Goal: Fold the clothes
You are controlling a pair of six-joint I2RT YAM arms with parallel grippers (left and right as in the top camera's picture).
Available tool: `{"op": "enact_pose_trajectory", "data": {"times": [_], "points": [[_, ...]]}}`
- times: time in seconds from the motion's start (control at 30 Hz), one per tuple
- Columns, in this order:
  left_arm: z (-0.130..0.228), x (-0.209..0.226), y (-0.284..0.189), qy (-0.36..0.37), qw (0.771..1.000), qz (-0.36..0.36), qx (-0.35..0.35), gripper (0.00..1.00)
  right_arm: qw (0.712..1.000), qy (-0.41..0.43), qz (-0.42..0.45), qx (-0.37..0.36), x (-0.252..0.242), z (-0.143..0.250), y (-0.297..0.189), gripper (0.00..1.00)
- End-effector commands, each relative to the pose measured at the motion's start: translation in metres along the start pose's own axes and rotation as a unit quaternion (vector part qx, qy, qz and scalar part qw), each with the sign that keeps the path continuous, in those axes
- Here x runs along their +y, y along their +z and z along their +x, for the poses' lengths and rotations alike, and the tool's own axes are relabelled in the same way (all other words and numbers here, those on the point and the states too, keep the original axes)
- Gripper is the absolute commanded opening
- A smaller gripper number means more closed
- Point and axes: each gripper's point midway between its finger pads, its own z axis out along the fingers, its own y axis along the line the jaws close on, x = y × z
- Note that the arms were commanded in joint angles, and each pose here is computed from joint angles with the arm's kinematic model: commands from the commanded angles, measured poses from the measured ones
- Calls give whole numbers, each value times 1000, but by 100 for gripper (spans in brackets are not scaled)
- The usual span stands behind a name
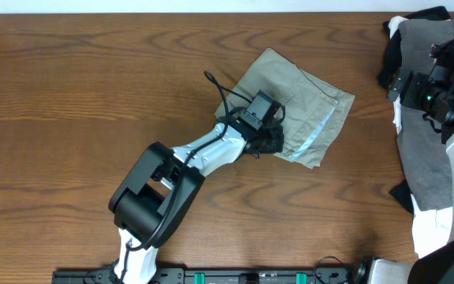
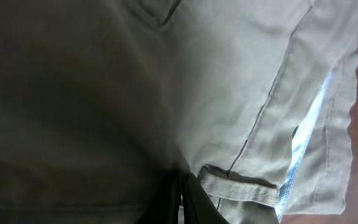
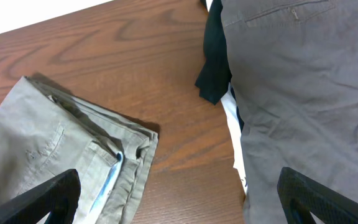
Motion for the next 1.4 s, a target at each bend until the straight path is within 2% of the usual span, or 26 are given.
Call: {"op": "enact_pose_trajectory", "data": {"times": [0.0,0.2,0.33,0.37,0.4,0.47,0.63,0.73,0.8,0.83,0.9,1.07,1.37], "points": [[-2,46,2,-35,997,-61,8,7,1000,6,2,4,-2,3,3,99],[-31,94,-51,-17,994,-105,-4,7,1000,6,2,4,-2,3,3,99],[-59,137,-92,-12,986,-159,-46,14,1000,6,2,4,-2,3,3,99],[-67,147,-103,-15,984,-165,-58,17,1000,6,2,4,-2,3,3,99],[-71,153,-108,-21,984,-166,-66,28,1000,6,2,4,-2,3,3,99],[-82,165,-123,-38,981,-169,-84,39,1000,6,2,4,-2,3,3,99],[-103,174,-156,-57,976,-167,-125,49,1000,6,2,4,-2,3,3,99],[-98,156,-157,-57,985,-119,-112,57,1000,6,2,4,-2,3,3,99],[-82,134,-146,-63,994,-61,-71,61,1000,6,2,4,-2,3,3,99],[-78,132,-144,-72,994,-59,-62,63,1000,6,2,4,-2,3,3,99],[-64,129,-138,-92,993,-62,-37,66,1000,6,2,4,-2,3,3,99],[-46,115,-120,-90,993,-72,-3,66,1000,6,2,4,-2,3,3,99],[-34,132,-101,-112,975,-190,-17,66,1000,6,2,4,-2,3,3,99]]}}
